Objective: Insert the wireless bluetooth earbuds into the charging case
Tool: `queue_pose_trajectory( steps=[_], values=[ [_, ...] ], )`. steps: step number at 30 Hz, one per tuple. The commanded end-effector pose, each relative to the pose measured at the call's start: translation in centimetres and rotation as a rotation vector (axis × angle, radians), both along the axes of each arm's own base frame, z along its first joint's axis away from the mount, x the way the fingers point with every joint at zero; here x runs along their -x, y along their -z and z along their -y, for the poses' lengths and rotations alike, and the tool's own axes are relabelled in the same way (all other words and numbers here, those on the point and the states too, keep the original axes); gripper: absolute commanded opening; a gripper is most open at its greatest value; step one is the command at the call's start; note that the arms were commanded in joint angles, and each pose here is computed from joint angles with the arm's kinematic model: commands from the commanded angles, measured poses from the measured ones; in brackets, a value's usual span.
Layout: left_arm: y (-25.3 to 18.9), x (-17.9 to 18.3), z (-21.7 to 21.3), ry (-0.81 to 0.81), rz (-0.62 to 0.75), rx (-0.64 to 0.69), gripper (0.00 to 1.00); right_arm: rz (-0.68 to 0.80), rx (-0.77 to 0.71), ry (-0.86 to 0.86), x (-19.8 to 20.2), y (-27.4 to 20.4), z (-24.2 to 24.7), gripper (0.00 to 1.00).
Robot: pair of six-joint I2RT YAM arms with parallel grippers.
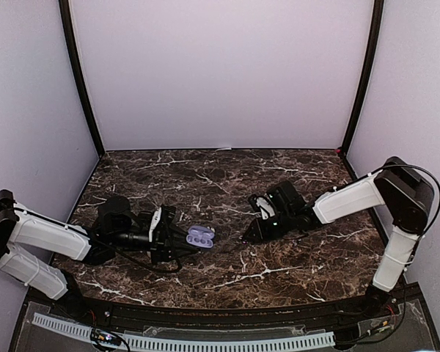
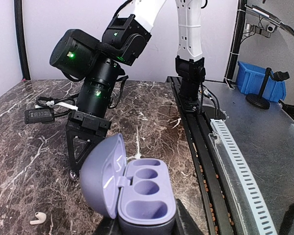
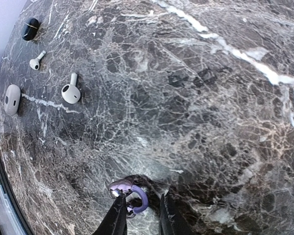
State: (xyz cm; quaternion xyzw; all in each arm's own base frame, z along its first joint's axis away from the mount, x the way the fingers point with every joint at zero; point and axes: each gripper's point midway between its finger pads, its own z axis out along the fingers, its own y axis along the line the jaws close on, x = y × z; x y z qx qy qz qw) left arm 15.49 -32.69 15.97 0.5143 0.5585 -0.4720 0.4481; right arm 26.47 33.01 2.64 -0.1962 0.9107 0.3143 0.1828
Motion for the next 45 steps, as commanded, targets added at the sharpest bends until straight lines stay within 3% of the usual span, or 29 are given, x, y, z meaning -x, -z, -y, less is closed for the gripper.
queue_pose_trajectory(
  steps=[1, 22, 36, 45],
  values=[
    [-0.5, 0.1, -0.3, 0.0, 0.027, 0.011, 0.18, 0.016, -0.028, -0.025, -0.3, -0.6, -1.3, 0.23],
    [-0.8, 0.2, -0.4, 0.002, 0.03, 0.011, 0.18, 0.012, -0.063, -0.106, 0.8, -0.8, -2.6, 0.22],
    [-0.6, 0.2, -0.4, 0.0, 0.027, 0.008, 0.18, 0.066, -0.134, -0.156, 1.4, -2.9, -3.4, 0.0],
    [-0.4, 0.1, -0.3, -0.001, 0.023, 0.004, 0.18, 0.11, -0.162, -0.188, 1.7, -4.2, -3.7, 0.0]
  ],
)
